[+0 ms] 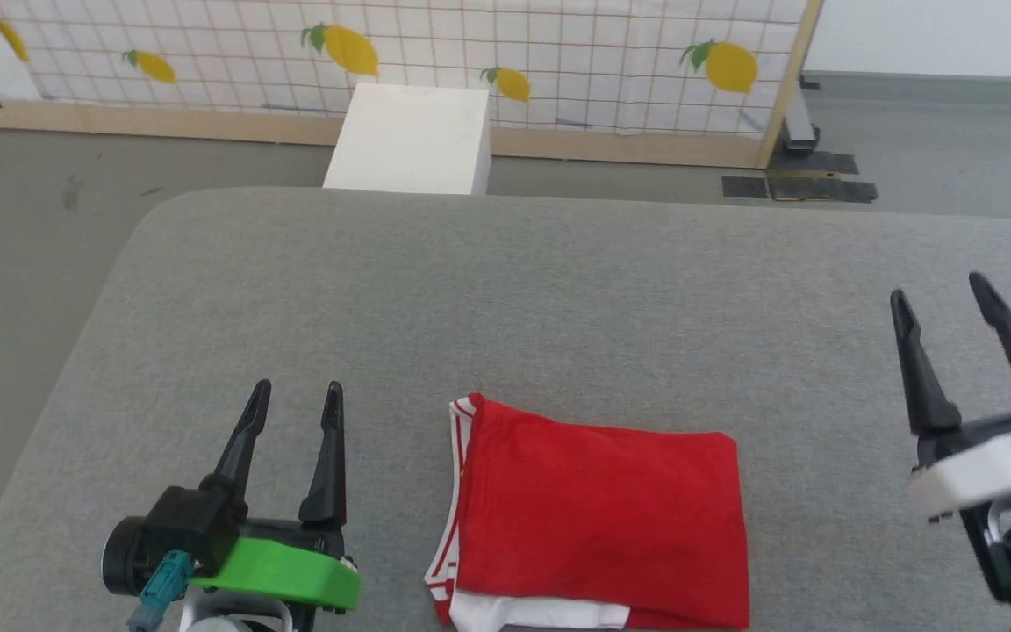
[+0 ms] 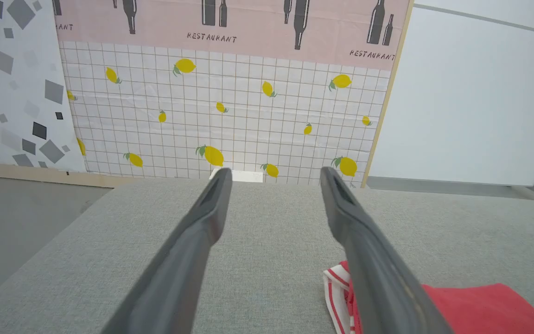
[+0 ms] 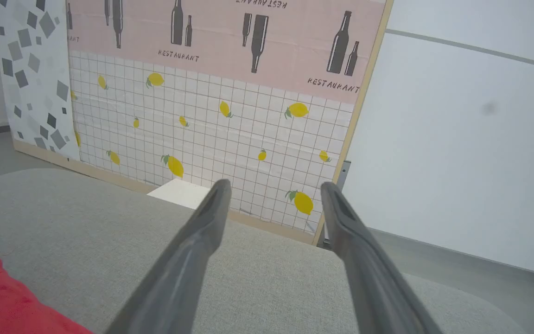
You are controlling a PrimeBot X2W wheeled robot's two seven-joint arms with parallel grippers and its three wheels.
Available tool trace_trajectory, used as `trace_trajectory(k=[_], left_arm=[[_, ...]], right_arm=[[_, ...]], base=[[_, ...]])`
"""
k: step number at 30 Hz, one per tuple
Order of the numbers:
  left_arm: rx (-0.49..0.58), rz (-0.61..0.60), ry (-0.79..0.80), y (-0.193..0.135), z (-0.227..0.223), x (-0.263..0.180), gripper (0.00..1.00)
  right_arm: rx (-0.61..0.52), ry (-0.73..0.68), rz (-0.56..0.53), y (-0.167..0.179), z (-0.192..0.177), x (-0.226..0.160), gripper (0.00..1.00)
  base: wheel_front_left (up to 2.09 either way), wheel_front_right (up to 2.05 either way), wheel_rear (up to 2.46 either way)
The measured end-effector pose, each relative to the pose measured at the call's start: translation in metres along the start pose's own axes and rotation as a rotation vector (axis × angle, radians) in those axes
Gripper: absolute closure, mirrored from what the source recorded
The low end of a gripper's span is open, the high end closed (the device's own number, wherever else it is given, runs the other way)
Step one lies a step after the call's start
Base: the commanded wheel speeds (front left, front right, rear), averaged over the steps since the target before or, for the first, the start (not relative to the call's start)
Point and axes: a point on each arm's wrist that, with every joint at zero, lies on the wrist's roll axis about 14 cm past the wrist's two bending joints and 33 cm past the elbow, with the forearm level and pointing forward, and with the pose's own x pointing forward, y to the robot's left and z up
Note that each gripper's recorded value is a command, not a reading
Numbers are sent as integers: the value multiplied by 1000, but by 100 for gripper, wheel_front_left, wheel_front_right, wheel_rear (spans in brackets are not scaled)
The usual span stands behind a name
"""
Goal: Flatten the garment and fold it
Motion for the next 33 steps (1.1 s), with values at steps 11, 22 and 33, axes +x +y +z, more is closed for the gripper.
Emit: trace_trajectory(k=[11, 22, 33], left_arm=[[-26, -58, 58, -19, -19, 0, 0], [-17, -48, 104, -13, -33, -7, 0], [-19, -41, 126, -12, -40, -6, 0]], right_arm=[[69, 71, -146, 3, -28, -64, 0], [48, 99, -123, 12, -34, -67, 0], [237, 292, -24, 51, -70, -65, 0]], base=[[0, 0, 0], [0, 0, 0], [0, 0, 0]])
